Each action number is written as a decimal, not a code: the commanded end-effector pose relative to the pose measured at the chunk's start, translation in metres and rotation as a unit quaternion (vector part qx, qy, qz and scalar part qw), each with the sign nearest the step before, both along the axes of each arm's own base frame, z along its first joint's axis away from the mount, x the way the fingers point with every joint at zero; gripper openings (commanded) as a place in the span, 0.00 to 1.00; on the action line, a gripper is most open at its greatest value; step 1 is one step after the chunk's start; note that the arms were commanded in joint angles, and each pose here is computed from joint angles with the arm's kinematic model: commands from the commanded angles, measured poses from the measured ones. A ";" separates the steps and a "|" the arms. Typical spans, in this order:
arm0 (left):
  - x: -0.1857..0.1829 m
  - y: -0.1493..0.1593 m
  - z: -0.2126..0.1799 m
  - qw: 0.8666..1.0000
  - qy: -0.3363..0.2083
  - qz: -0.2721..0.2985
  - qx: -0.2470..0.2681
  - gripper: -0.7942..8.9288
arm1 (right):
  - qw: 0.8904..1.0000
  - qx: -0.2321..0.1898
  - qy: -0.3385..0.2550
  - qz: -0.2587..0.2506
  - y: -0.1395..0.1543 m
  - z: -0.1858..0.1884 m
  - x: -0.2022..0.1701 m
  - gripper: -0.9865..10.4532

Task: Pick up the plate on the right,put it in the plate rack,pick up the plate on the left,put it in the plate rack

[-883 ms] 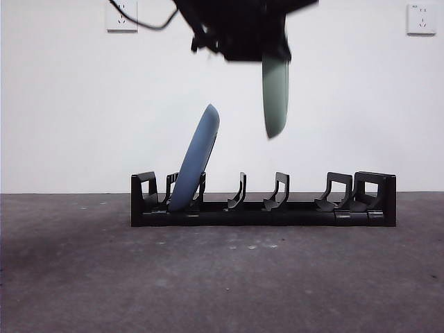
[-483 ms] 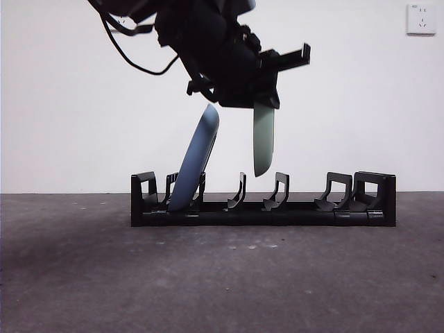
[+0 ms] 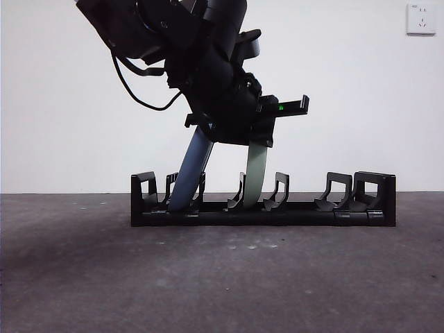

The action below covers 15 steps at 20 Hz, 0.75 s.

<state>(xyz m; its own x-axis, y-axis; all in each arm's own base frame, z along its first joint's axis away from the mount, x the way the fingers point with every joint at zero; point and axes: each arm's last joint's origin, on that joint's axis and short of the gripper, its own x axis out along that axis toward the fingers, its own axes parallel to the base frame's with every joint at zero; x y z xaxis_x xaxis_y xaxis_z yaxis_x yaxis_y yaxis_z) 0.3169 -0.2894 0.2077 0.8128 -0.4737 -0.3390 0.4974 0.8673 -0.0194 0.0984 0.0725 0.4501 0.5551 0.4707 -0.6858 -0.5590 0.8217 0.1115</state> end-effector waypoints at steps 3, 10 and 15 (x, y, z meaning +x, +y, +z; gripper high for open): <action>0.001 -0.002 -0.012 0.999 0.003 -0.016 0.031 0.08 | 1.000 -0.013 0.008 0.005 -0.001 -0.003 -0.002 0.36; -0.002 -0.006 -0.012 0.998 0.000 -0.048 0.033 0.38 | 1.000 -0.014 0.008 0.007 -0.001 -0.003 -0.002 0.36; -0.003 -0.007 -0.011 0.998 0.000 -0.051 0.029 0.38 | 1.000 -0.014 0.008 0.007 -0.001 -0.003 -0.002 0.36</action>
